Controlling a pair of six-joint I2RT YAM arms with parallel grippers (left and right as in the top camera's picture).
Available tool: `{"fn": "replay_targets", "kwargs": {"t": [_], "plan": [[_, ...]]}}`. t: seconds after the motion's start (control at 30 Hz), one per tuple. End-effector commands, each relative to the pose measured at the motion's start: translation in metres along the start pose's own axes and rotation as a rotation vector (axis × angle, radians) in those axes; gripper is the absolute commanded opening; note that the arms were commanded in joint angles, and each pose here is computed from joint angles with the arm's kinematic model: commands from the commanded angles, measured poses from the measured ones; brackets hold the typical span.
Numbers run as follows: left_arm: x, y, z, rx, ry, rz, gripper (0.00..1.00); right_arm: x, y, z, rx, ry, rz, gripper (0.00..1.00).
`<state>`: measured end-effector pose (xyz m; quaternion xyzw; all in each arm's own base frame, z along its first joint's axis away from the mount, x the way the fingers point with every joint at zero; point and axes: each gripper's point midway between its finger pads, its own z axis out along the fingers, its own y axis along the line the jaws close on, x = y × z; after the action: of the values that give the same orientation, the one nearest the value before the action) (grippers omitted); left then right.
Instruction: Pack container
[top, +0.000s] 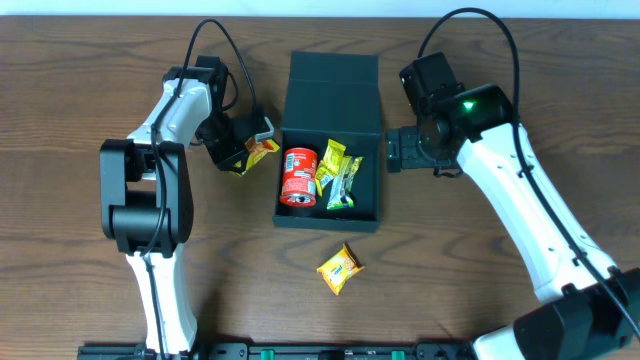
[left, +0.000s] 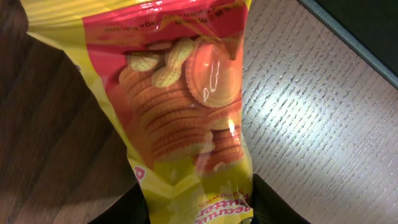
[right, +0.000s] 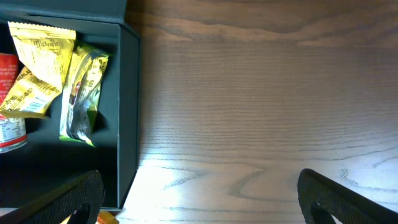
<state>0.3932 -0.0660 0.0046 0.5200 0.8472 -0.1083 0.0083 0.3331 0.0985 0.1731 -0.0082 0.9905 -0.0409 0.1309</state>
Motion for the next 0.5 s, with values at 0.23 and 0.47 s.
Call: {"fn": "replay_targets", "kwargs": {"t": [0.23,0.47], "plan": [[-0.0013,-0.0017,-0.0061,-0.007,-0.013,-0.083,0.32,-0.0022,-0.0016,-0.0067,-0.008,-0.023,0.008,0.99],[-0.0032,0.0000,-0.0093,-0.013,-0.019,-0.161,0.29,-0.0063,-0.0002,-0.0068,-0.014,-0.040,0.011,0.99]]}}
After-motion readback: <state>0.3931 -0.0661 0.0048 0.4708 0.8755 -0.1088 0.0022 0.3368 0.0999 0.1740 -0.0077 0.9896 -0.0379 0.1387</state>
